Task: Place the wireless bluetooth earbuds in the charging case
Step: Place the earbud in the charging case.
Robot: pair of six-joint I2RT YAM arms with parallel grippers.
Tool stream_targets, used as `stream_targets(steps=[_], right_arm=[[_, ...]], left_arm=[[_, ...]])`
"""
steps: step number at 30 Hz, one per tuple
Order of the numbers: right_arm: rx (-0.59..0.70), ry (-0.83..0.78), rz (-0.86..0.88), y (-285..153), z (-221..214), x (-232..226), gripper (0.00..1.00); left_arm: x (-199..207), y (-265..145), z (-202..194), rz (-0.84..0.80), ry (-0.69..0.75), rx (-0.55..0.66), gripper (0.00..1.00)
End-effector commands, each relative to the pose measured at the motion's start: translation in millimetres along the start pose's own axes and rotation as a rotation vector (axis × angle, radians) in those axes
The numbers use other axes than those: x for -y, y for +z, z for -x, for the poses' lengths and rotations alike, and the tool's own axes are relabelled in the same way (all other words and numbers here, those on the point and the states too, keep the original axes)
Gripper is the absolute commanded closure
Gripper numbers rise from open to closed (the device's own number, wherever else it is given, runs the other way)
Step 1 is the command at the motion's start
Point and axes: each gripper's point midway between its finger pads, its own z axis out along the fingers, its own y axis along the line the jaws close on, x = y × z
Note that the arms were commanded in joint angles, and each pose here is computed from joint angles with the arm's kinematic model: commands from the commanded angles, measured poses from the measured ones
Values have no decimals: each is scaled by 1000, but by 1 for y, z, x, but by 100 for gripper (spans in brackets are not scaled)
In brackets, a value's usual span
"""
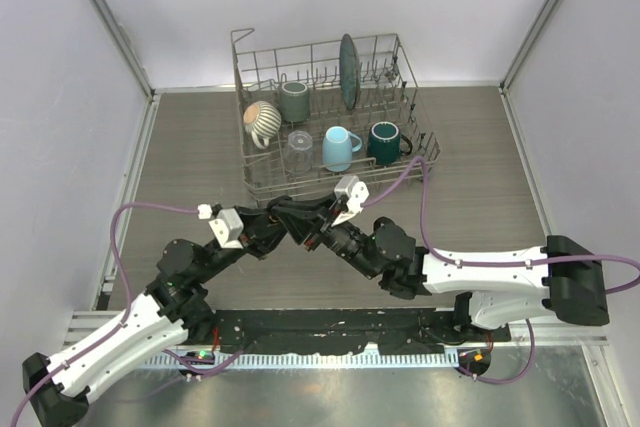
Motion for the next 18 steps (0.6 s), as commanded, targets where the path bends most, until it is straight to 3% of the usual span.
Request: stream_targets(steps=[1, 11, 18], right_arm=[[-84, -65, -78, -2, -7, 11, 98], [-95, -44, -120, -2, -2, 16, 96], [-102, -32, -118, 1, 1, 12, 82]], left_arm=[[-1, 1, 63, 11, 42, 190, 100], [-3, 1, 65, 21, 47, 199, 100], [-3, 2, 63, 20, 46, 194, 100]])
